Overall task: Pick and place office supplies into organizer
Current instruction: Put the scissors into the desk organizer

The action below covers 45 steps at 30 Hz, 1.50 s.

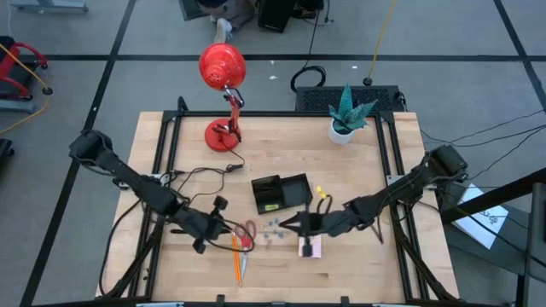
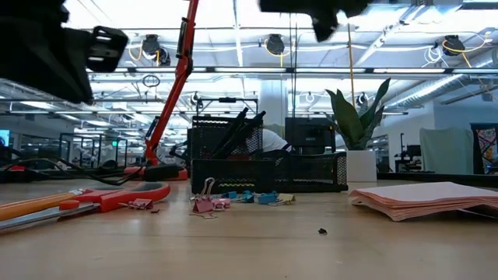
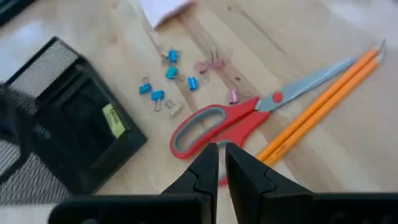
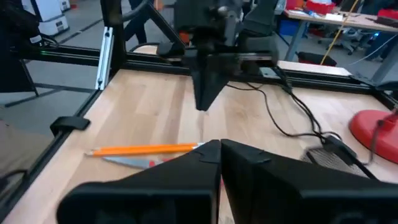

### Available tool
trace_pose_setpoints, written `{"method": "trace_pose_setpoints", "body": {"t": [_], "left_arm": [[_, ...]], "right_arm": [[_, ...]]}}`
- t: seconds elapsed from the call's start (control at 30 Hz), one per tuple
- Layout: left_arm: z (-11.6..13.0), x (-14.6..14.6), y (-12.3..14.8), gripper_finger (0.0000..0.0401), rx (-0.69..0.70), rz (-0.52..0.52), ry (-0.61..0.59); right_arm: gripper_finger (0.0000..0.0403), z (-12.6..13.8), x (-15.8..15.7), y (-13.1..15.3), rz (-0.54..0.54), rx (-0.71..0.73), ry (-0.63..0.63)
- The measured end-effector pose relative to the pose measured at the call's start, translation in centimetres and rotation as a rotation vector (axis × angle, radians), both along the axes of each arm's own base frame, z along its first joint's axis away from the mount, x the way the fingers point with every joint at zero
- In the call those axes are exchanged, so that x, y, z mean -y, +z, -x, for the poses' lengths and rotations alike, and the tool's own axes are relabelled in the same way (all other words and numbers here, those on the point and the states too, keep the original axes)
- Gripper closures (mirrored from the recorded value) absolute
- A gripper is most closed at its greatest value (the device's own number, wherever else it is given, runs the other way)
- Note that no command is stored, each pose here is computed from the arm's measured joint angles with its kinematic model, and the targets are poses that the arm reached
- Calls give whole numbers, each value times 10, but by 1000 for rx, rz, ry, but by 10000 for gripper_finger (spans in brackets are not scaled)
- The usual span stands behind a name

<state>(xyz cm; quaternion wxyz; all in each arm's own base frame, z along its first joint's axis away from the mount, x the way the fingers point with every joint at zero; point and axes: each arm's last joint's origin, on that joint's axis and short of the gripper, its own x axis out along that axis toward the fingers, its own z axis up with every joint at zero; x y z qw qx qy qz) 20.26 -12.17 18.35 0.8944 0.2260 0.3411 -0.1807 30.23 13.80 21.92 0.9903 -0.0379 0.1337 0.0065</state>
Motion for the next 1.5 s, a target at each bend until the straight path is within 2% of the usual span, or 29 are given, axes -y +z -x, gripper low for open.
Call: {"method": "trace_pose_setpoints", "body": {"t": [0.13,0.3,0.4,0.53,0.67,0.9,1.0,1.23,1.33,1.4,1.5], "left_arm": [[-19,0,-3,355,-48,-15,-112],[-41,-6,-6,299,-70,-61,-268],[-48,-12,-8,252,-55,-150,-371],[-53,-21,-13,191,-28,-357,-449],[-57,-29,-24,163,-65,-473,-545],[-62,-27,-41,177,-129,-577,-675],[-72,-21,-39,193,-133,-591,-676],[-96,-7,-25,233,-98,-573,-689],[-92,-5,-27,246,-149,-577,-722],[-95,-3,-28,248,-123,-565,-743],[-90,-4,-37,244,-194,-576,-788]], "right_arm": [[398,14,6,0,-22,44,4],[401,18,6,-2,-22,53,9],[399,18,6,-2,-16,52,11],[399,18,6,-2,-16,53,11],[399,18,6,-2,-15,52,11],[399,18,6,-2,-12,50,12],[399,18,7,-3,-11,48,11],[399,18,7,-4,-25,35,6],[399,19,7,-5,-23,21,4],[399,19,7,-6,-31,13,1],[400,19,7,-7,-43,6,-3]]}}
